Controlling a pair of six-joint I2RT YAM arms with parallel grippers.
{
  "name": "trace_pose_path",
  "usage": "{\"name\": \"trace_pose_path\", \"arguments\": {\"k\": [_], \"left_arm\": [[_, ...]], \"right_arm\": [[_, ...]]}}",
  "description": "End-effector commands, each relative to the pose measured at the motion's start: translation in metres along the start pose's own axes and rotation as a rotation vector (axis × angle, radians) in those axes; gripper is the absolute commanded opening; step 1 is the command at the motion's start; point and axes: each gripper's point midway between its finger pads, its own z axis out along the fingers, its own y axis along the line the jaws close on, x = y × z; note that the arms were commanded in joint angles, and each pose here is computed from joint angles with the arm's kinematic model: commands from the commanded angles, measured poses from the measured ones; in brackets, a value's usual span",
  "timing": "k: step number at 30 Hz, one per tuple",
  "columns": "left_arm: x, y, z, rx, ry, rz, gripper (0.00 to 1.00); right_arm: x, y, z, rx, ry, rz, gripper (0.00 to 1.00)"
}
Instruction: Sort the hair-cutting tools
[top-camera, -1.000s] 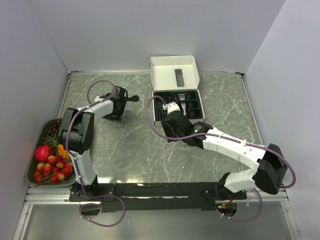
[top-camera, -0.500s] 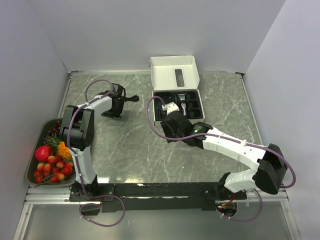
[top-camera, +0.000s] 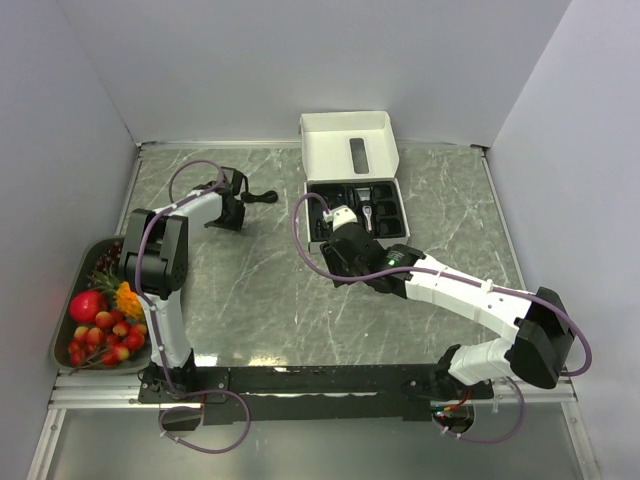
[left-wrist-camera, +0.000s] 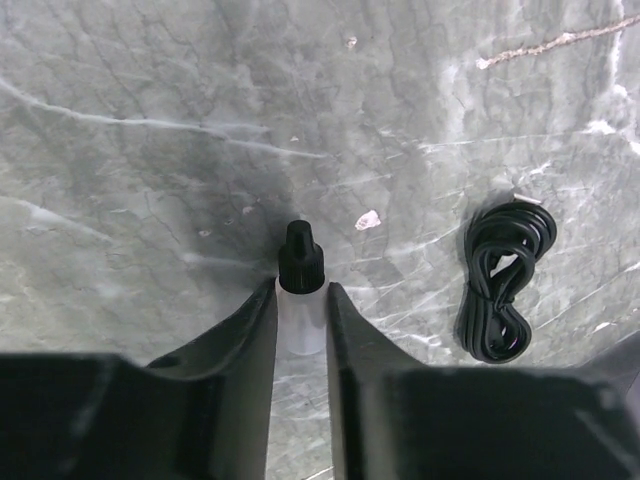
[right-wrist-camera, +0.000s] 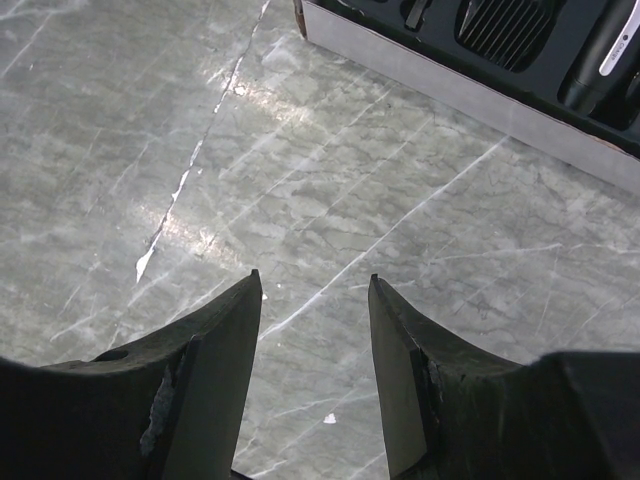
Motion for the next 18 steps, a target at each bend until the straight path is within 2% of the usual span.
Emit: {"name": "trace_pose_path", "arguments": {"k": [1,3,5,12,18], "left_arm": [[0.005,0.06,0.027,-0.177,0.001,0.074,0.22],[0.005,0.057,0.022,-0.156,0.006,0.103,0.15],[0.007,0.051,0.018,-0.126,0.02,0.159,0.01],[0.015,0.019,-0.021,-0.009,0.041,0.415,0.02],[0.052,-0.004,-0.075,0.147,0.121,0.659,0.03]], "right_arm": [[-0.018,0.006,-0.01,-0.028,-0.069,0.016,0.55],[-0.017,0.006,-0.011,-0.03,-0.07,0.019,0.55],[-0.017,0.006,-0.012,-0.028,-0.071,0.02,0.55],[-0.013,-0.004,-0.016,0.009,-0.07,0.02,0.55],[-0.004,-0.016,-0.026,0.018,-0.088,0.039,0.57]]}}
